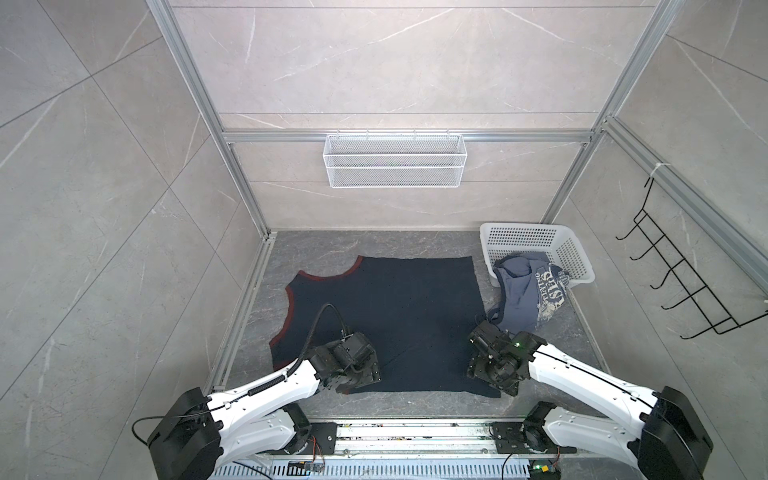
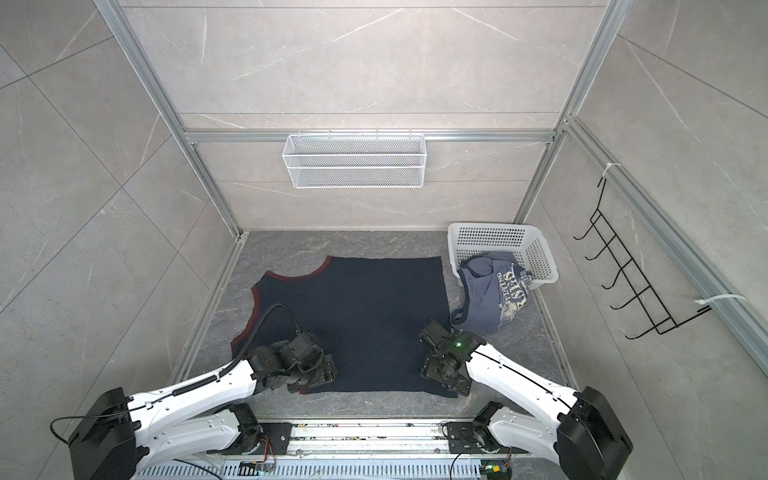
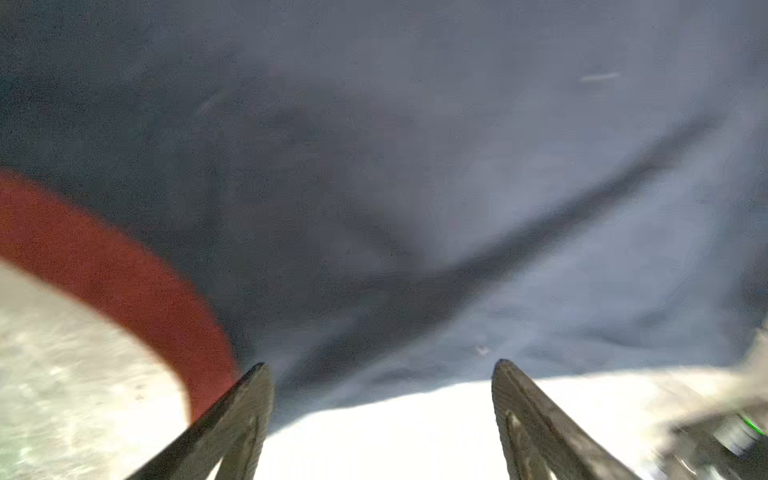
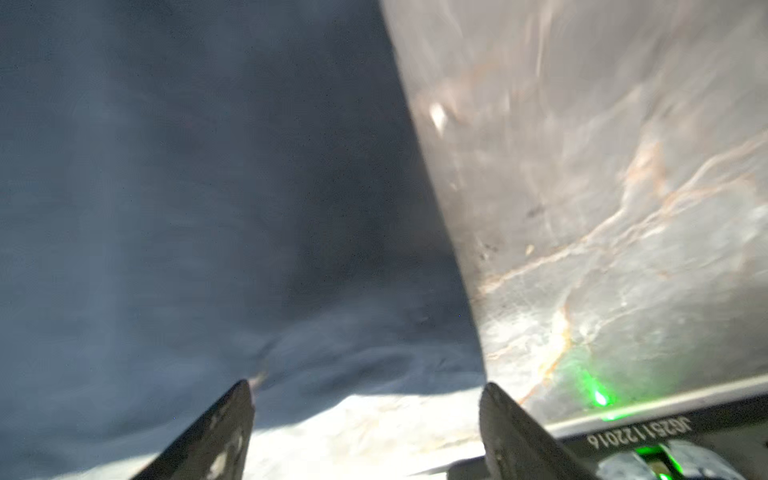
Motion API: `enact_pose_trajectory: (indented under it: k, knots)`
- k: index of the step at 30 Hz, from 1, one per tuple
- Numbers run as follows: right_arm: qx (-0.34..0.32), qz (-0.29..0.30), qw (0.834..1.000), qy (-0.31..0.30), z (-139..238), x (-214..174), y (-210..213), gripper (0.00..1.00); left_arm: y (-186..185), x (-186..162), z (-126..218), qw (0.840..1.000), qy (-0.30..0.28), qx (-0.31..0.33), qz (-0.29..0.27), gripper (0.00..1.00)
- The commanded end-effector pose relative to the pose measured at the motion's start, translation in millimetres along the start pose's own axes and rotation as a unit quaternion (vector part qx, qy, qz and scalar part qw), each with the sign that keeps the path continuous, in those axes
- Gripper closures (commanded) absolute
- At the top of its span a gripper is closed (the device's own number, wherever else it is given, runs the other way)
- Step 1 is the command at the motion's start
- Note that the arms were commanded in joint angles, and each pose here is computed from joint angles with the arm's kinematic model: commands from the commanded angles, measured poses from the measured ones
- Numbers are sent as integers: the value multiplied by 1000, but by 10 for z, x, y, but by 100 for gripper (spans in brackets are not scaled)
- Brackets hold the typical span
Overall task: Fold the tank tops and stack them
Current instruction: 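Move both grippers to the navy tank top's far corners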
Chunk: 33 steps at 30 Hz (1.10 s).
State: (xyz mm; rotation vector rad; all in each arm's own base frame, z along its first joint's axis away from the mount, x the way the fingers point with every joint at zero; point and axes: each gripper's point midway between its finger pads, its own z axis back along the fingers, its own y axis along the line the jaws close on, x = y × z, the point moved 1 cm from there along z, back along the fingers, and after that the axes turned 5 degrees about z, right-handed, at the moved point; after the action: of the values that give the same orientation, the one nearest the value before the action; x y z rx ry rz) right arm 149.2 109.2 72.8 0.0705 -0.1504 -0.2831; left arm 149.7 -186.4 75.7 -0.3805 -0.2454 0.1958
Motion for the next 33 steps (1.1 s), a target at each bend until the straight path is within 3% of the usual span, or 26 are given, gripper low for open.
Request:
enact_pose_trajectory:
  k: [1,7,12,17,23,33]
  knots:
    - [-14,49,997,-54,308,218,-14,14,-266,231,315,996,-42,-39,-69,14]
    - [-4,86,986,-145,696,607,153,12,-331,983,608,992,-105,-45,-44,14]
    - [107,85,982,-132,805,955,643,11,-194,1977,646,988,-151,-24,39,16]
    - [147,70,979,-122,749,1428,833,13,-357,2721,308,990,-136,20,33,19]
    - [110,84,980,-144,630,1959,898,13,-500,3393,-145,990,-137,12,38,28]
    - [90,89,981,-146,257,2709,1150,16,-656,4044,-803,990,-139,8,2,38]
